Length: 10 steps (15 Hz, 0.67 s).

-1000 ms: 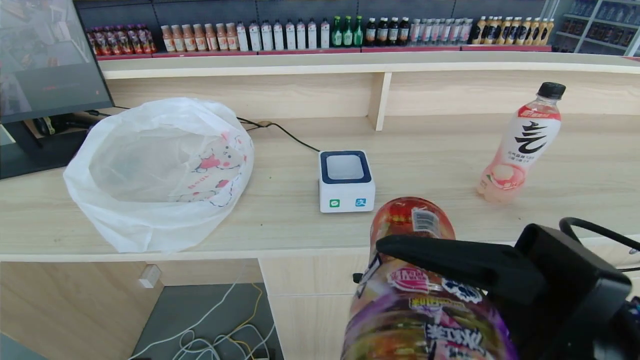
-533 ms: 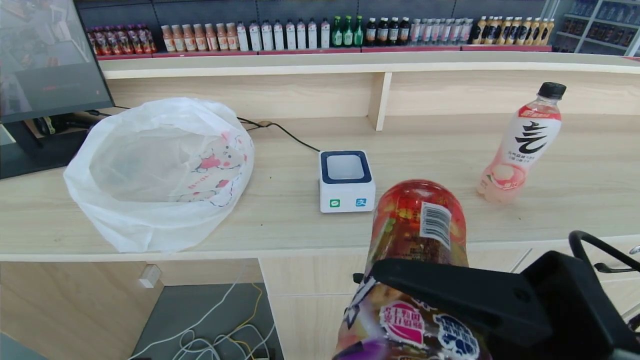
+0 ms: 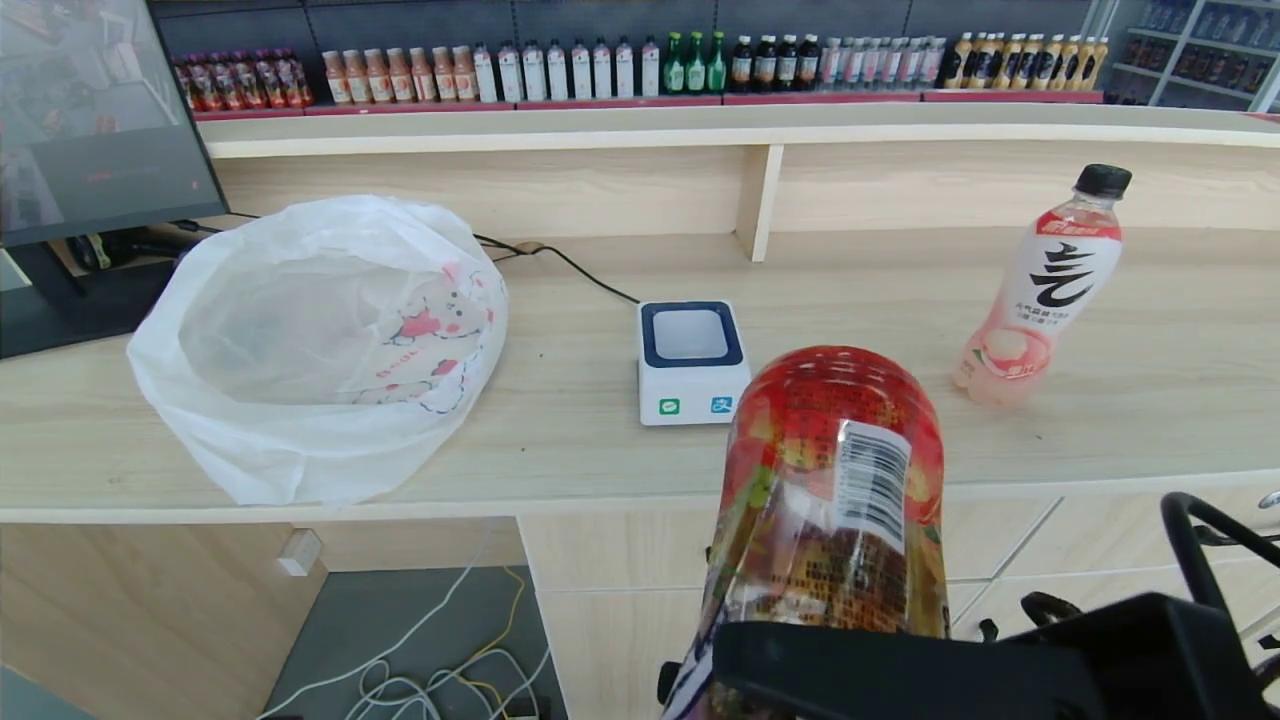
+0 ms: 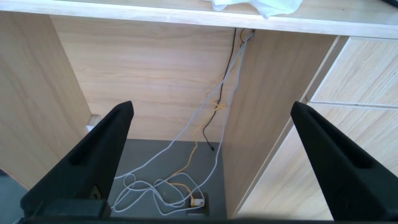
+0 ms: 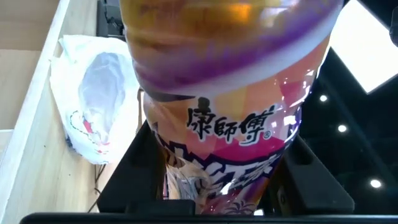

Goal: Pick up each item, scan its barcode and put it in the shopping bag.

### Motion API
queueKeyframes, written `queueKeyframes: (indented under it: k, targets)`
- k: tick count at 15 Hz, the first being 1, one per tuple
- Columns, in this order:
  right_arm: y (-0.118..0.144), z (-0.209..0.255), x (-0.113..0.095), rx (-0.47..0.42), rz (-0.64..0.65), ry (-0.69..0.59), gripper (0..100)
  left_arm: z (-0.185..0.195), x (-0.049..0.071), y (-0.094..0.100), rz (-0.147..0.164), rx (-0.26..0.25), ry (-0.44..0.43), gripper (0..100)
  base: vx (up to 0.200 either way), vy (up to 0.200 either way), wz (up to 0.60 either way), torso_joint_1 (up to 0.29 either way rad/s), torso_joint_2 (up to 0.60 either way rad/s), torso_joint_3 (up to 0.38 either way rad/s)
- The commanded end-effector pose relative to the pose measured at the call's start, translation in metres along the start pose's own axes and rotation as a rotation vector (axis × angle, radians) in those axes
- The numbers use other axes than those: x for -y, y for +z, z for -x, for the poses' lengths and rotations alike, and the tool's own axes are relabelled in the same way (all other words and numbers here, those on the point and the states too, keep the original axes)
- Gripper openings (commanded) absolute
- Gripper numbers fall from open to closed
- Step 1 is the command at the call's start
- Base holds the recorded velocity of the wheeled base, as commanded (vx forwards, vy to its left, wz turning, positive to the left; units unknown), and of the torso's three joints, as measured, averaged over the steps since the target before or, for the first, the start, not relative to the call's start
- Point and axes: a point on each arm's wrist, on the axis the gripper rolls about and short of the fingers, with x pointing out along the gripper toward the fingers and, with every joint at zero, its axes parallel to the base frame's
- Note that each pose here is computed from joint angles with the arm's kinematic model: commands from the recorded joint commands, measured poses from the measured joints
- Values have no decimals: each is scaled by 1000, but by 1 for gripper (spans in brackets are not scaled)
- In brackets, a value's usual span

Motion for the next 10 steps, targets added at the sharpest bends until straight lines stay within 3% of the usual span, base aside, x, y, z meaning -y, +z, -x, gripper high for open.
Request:
queueKeyframes:
  k: [1, 10]
  targets:
    - [0, 0, 0, 1, 9, -4, 0, 0, 0, 0, 0, 0, 1, 100, 0, 0, 0, 0, 0, 0]
    - [2, 4, 0, -4, 139, -29, 0, 0, 0, 0, 0, 0, 0, 100, 0, 0, 0, 0, 0, 0]
